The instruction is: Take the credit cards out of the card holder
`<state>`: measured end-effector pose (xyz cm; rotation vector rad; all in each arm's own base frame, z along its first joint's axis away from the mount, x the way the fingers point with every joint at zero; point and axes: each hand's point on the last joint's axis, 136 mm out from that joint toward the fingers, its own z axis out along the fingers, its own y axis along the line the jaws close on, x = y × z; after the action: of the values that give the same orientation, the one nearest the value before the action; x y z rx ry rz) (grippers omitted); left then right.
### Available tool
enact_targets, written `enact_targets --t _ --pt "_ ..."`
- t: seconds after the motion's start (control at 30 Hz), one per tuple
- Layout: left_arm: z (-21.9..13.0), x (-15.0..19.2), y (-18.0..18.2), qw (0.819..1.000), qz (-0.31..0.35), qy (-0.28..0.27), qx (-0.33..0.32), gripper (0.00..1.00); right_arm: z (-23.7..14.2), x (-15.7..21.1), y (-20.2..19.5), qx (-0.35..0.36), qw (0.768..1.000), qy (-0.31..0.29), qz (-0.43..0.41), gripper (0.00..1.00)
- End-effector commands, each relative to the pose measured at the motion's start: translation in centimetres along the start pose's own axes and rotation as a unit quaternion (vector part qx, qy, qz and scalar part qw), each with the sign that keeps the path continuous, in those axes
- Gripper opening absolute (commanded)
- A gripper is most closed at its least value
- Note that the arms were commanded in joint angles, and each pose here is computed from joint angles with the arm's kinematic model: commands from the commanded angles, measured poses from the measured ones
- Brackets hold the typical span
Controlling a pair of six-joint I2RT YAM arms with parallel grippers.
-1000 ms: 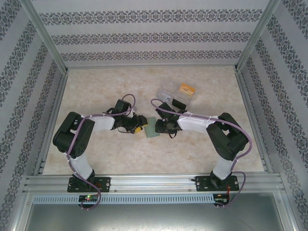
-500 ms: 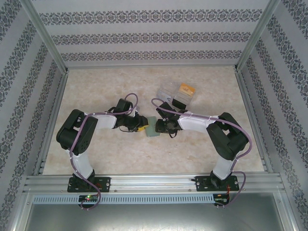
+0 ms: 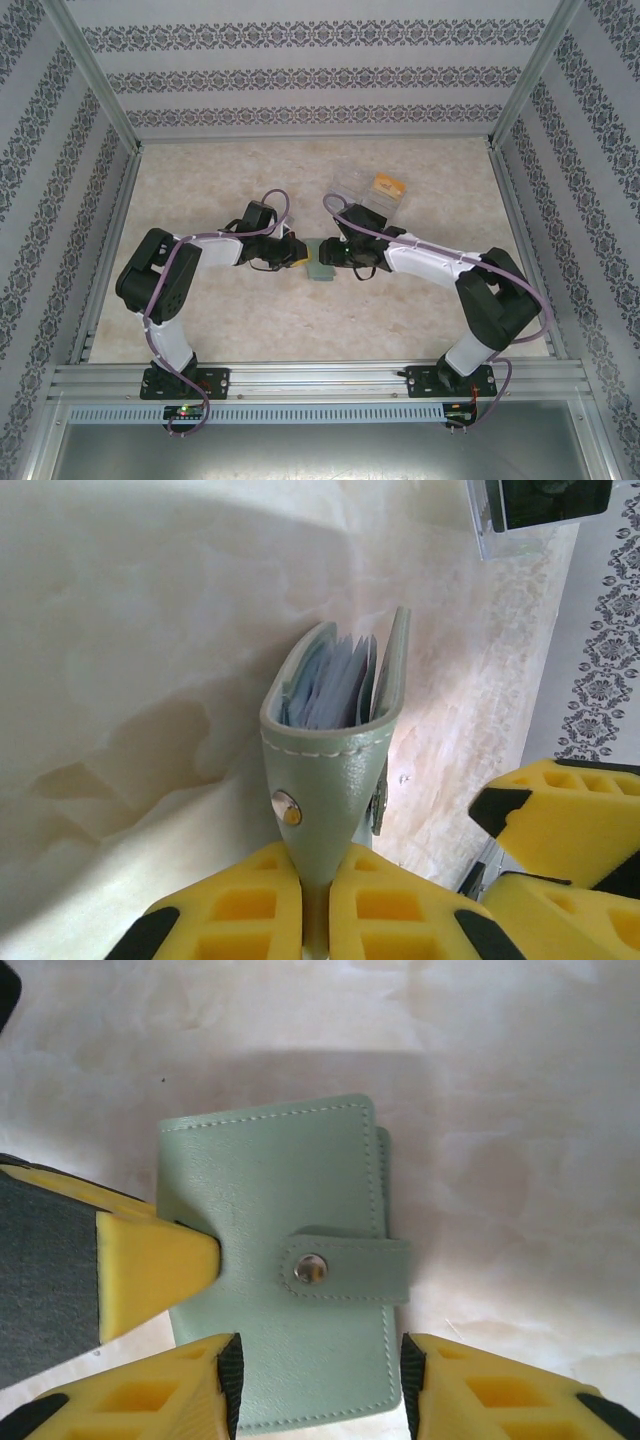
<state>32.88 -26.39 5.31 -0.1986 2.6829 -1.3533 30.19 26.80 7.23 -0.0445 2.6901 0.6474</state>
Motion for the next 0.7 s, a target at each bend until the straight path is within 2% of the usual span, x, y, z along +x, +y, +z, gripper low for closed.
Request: enact_targets --t 0.0,0.23,0.67 --pt "-0.6 -0.3 -1.8 0.999 0.034 -0.008 0.012 0.0 0.9 -0.4 0.6 -0.013 1.0 0.014 -0.004 0.46" --pt "-0.5 -0.3 -2.0 0.999 0.033 -0.006 0.015 0.0 2.3 -0.3 0.4 0.008 0.999 0.033 -0.005 0.42" --pt "-0.5 -0.4 -1.8 0.999 0.031 -0.013 0.01 0.0 3.4 0.5 -1.0 0.059 0.997 0.052 -0.011 0.42"
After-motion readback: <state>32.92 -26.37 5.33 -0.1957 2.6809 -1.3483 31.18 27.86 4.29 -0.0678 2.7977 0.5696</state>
